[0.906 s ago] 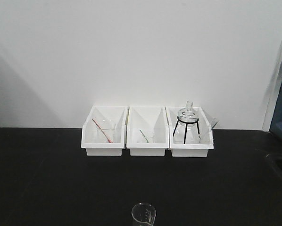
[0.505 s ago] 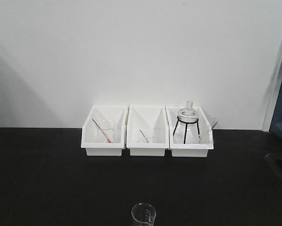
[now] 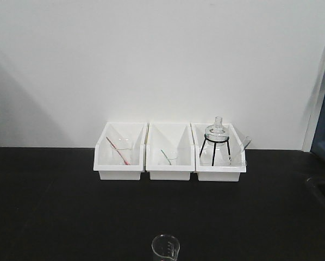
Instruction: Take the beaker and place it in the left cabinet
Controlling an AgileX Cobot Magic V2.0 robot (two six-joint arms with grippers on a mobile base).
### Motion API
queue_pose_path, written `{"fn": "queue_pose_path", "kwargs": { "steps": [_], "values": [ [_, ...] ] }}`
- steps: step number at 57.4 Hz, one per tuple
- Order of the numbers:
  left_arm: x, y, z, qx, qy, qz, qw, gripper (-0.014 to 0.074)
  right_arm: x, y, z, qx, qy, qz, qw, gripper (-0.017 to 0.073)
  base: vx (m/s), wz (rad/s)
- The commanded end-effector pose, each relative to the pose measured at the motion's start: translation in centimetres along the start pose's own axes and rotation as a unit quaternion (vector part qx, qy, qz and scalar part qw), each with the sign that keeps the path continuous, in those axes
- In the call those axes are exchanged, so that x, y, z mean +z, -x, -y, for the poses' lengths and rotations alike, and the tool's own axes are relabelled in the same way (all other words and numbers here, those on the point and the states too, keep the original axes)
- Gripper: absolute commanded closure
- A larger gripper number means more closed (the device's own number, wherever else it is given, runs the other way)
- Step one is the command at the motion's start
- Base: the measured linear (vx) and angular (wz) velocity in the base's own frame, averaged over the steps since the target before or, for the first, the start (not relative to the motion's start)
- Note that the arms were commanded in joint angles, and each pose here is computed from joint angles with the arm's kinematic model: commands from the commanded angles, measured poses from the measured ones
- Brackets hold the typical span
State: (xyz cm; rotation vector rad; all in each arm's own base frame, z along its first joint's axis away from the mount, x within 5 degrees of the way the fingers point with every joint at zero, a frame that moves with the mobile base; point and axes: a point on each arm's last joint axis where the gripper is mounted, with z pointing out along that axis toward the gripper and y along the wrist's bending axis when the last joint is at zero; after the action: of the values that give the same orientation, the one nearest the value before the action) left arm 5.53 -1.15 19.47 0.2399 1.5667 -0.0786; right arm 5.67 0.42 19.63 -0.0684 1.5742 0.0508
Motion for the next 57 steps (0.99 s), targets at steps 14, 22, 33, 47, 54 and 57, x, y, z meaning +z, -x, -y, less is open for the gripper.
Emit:
{"fn": "queue_pose_path", "kwargs": {
  "steps": [14,22,33,47,54,57],
  "values": [
    [-0.3,1.7,-0.2,-0.004,0.006,0.060,0.998,0.0600,-0.4,2.3,-0.1,-0.008,0.004,0.130,0.991,0.0565,0.00,0.00],
    [-0.3,1.7,-0.2,-0.004,0.006,0.060,0.998,0.0600,-0.7,3.4,-0.1,0.007,0.008,0.170,0.985,0.0565,0.00,0.00],
    [-0.3,1.7,-0.2,-0.004,0.006,0.060,0.998,0.0600,-0.9,7.0,0.0,0.046,0.013,0.174,0.984,0.0563,0.00,0.00],
    [-0.3,1.7,-0.2,-0.004,0.006,0.060,0.998,0.0600,1.7,8.6,0.0,0.030,0.007,0.094,0.995,0.0554,0.00,0.00],
    [-0.3,1.7,-0.2,-0.004,0.006,0.060,0.998,0.0600,3.6,7.4,0.0,0.030,0.006,0.031,0.999,0.0541,0.00,0.00],
    [-0.3,1.7,-0.2,-0.004,0.006,0.060,0.998,0.0600,4.4,6.9,0.0,0.031,0.005,0.002,1.000,0.0530,0.00,0.00]
  ]
}}
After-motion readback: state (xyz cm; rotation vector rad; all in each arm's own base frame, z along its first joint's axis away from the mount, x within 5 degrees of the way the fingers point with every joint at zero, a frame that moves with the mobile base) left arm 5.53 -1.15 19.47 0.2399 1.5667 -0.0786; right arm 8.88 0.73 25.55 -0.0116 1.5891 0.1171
